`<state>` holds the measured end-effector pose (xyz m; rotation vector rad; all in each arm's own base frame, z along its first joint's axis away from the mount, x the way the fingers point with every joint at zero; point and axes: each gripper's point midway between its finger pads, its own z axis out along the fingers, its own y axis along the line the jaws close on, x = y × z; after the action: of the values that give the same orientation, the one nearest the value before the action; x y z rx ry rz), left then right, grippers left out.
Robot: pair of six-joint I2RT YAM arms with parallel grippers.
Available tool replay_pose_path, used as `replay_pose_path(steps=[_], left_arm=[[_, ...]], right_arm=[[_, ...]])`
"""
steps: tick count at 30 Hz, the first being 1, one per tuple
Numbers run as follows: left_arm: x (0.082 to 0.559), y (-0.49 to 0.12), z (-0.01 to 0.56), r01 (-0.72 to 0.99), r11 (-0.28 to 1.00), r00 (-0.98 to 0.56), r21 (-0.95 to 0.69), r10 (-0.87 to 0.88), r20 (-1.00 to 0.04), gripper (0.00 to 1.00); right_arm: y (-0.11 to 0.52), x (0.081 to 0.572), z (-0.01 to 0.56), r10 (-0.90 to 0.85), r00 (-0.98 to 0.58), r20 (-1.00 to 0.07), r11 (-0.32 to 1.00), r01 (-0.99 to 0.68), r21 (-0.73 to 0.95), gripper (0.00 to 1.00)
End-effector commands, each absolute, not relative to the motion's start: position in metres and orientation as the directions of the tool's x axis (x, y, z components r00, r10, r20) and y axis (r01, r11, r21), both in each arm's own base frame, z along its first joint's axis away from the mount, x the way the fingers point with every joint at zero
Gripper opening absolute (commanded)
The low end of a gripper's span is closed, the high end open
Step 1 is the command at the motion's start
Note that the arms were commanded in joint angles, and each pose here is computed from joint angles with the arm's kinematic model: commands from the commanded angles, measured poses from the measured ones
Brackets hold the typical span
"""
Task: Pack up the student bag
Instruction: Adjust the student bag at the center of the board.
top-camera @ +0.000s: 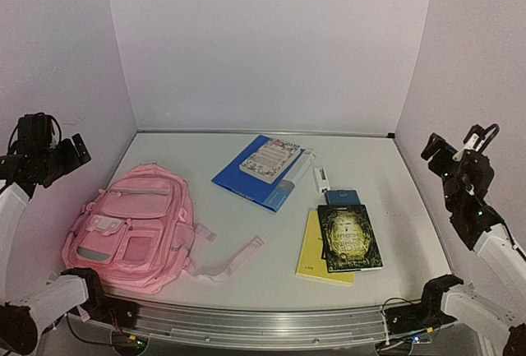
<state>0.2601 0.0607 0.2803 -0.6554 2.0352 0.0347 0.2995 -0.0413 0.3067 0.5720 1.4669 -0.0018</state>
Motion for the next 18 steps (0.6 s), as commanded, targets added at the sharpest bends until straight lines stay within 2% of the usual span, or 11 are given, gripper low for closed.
replay_pose_path(steps=[1,6,11,18], left_arm=[[0.269,0.057,0.270,-0.444,0.869,-0.439,-0.219,-0.424,-0.792,1.00],[0.293,0.025,0.259,-0.275,0.919,-0.535,-0.281,-0.389,-0.750,1.00],[0.313,-0.012,0.227,-0.186,0.912,-0.676,-0.364,-0.388,-0.626,1.00],[0.320,-0.078,0.190,-0.120,0.949,-0.778,-0.293,-0.273,-0.565,1.00]], right_arm=[[-0.041,0.294,0.328,0.453,0.176,-0.874,0.816,0.313,0.486,0.98],[-0.013,0.302,0.332,0.458,0.099,-0.884,0.867,0.172,0.468,0.98],[0.020,0.325,0.318,0.467,-0.039,-0.883,0.884,0.046,0.465,0.98],[0.054,0.343,0.292,0.470,-0.214,-0.856,0.869,-0.061,0.492,0.98]])
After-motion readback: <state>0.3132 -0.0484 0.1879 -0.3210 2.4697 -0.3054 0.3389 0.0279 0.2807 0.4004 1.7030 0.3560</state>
